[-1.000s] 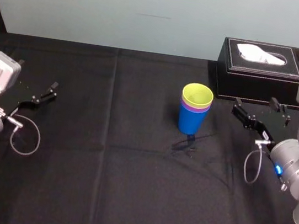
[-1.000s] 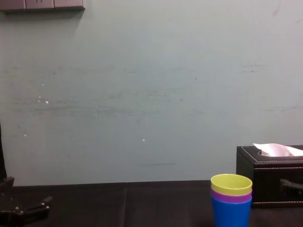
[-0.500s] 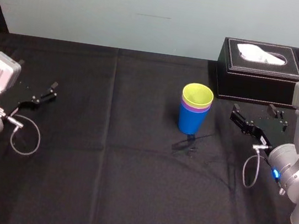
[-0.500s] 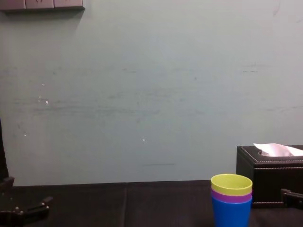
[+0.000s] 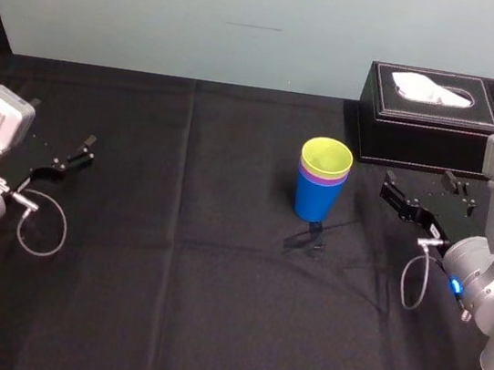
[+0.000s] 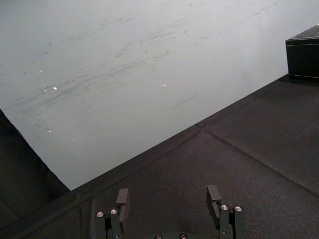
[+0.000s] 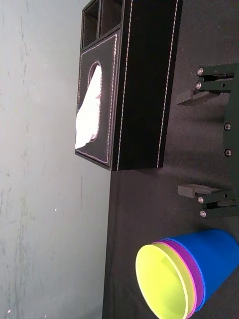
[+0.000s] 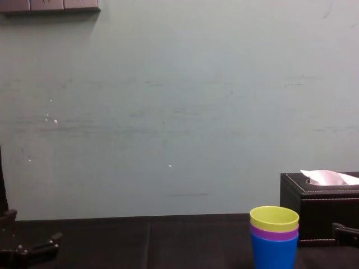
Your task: Stack the three plastic cups sequentially using one hand.
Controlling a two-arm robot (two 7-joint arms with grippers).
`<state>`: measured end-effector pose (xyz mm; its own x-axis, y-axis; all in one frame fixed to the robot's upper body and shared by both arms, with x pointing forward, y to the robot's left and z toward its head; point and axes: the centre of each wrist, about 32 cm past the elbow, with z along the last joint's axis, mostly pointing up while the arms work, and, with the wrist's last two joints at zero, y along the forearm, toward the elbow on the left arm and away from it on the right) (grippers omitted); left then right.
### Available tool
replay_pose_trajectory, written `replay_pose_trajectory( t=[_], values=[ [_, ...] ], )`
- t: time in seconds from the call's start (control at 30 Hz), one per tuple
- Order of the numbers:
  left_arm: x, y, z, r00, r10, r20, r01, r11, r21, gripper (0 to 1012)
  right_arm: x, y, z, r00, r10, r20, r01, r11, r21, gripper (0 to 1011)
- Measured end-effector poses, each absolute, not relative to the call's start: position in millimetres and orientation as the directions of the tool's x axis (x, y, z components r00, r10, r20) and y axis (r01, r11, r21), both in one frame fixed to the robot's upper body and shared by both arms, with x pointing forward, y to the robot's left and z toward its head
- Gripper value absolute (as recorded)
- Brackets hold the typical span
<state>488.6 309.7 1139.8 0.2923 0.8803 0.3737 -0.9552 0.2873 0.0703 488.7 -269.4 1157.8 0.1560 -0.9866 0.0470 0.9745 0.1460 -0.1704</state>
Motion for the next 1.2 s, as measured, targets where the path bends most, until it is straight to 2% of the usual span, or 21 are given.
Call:
replay_pose_trajectory(
  t=[1.2],
  values=[
    [488.6,309.7,1139.8,0.292,0.88,0.374,-0.955,0.287,0.07,1011,488.7,-269.3,1158.2,0.159,-0.986,0.048,0.974,0.148,-0.17,1000]
  ],
)
